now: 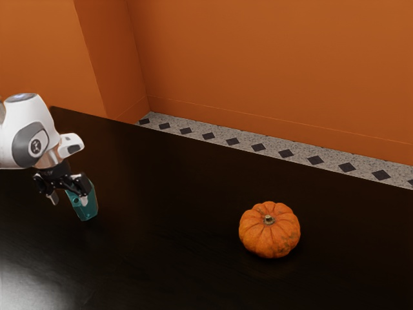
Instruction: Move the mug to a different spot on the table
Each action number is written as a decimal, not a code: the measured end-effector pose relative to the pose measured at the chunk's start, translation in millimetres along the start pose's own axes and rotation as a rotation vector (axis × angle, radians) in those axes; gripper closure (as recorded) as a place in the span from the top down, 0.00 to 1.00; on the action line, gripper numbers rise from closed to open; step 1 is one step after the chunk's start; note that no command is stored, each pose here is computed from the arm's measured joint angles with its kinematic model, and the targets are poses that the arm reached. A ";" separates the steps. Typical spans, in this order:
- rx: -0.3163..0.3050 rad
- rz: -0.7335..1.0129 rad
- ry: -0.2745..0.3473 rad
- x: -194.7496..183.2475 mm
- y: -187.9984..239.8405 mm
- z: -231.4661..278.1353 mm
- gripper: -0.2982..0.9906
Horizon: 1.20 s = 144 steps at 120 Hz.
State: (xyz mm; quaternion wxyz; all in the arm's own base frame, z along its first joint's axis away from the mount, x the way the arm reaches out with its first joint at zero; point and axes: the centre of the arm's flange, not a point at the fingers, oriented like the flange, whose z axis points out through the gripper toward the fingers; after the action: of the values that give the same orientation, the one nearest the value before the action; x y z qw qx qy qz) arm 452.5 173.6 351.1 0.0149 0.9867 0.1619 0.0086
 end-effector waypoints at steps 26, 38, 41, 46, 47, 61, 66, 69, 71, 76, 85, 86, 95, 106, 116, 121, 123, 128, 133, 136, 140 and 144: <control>0.034 0.091 0.078 9.9 9.1 37.3 0.76; 0.041 0.123 0.095 8.8 12.6 47.3 0.76; 0.041 0.129 0.097 7.8 12.8 49.1 0.76; 0.041 0.136 0.098 3.2 12.0 54.0 0.76; 0.041 0.136 0.098 2.3 11.7 54.8 0.76; 0.044 0.141 0.115 -2.4 3.7 59.4 0.76; 0.048 0.139 0.115 -2.6 -0.8 62.8 0.76; 0.051 0.137 0.115 -2.5 -4.0 65.4 0.76; 0.053 0.134 0.116 -2.5 -6.3 66.9 0.76; 0.057 0.128 0.119 -2.1 -12.3 69.0 0.76; 0.062 0.120 0.130 -1.1 -20.6 69.1 0.76; 0.062 0.120 0.131 -1.0 -21.1 69.0 0.76; 0.068 0.128 0.136 1.2 -22.2 70.9 0.75; 0.075 0.152 0.149 4.6 -15.8 73.8 0.75; 0.079 0.159 0.159 5.8 -15.0 76.1 0.75; 0.079 0.155 0.163 6.3 -17.0 77.0 0.73; 0.080 0.154 0.164 6.4 -17.7 77.4 0.72; 0.077 0.148 0.168 6.7 -18.7 77.9 0.69; 0.075 0.143 0.172 7.0 -19.0 77.9 0.65; 0.074 0.141 0.175 7.2 -19.0 77.7 0.63; 0.073 0.139 0.179 8.0 -19.1 77.0 0.61; 0.072 0.139 0.182 8.5 -19.2 76.5 0.57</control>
State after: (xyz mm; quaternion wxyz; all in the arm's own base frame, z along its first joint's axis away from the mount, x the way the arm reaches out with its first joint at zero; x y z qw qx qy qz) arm 456.1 192.5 274.2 -0.0358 0.9905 0.0942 0.0935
